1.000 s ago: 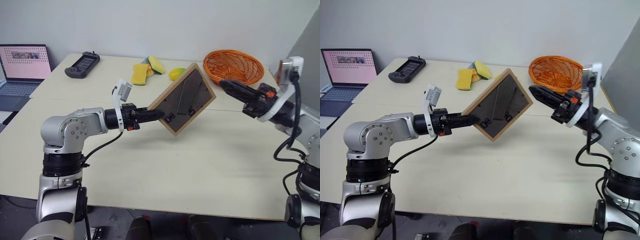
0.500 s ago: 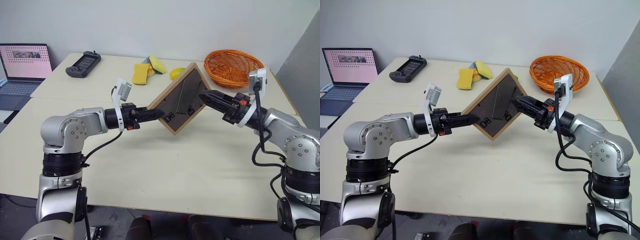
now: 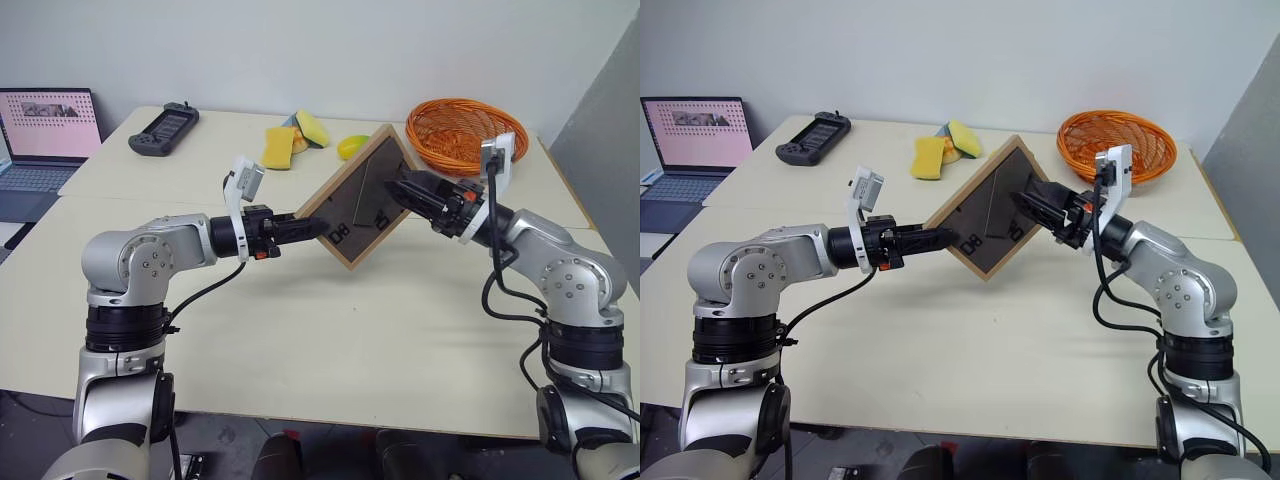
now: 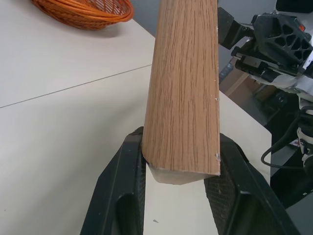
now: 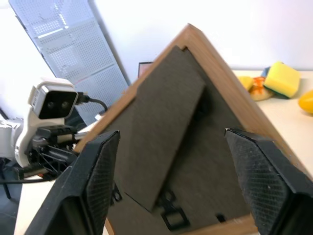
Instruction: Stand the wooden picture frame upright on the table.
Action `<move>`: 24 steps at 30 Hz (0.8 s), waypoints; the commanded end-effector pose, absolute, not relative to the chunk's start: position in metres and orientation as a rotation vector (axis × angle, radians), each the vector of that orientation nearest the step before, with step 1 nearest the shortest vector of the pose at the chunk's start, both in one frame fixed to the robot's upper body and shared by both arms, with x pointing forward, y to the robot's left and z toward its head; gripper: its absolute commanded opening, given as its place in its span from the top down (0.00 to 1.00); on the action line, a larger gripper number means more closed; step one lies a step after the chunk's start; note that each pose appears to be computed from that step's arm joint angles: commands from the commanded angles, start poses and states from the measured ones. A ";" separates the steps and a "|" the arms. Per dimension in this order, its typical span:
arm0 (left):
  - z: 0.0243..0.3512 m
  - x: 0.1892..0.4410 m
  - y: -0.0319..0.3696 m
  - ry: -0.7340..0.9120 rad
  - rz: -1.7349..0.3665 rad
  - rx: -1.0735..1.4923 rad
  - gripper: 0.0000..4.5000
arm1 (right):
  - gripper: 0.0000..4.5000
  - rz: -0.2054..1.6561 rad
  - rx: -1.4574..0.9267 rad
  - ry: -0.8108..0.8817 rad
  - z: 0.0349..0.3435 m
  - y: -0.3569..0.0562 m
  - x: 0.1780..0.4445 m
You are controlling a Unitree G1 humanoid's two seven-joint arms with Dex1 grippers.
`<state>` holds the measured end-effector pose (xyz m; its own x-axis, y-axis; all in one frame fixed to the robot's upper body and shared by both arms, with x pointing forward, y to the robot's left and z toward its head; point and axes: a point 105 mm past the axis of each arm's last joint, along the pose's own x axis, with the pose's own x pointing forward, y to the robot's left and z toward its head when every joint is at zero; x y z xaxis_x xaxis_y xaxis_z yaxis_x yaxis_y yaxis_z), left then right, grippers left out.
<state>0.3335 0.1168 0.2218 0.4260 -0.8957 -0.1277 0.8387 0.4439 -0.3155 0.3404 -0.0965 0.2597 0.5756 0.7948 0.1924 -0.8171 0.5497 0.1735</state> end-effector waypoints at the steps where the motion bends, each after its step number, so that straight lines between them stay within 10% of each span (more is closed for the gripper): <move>1: 0.246 0.330 0.112 0.196 -1.141 -0.188 0.71 | 0.21 0.980 0.238 -0.158 0.276 -0.088 0.338; 24: 0.238 0.350 0.122 0.210 -1.071 -0.196 0.71 | 0.21 0.903 0.265 -0.178 0.280 -0.097 0.317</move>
<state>0.3515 0.1254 0.2142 0.4756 -0.8694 -0.1338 0.8063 0.4917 -0.3288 0.3248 -0.0928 0.2673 0.6130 0.7588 0.2201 -0.7900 0.5851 0.1831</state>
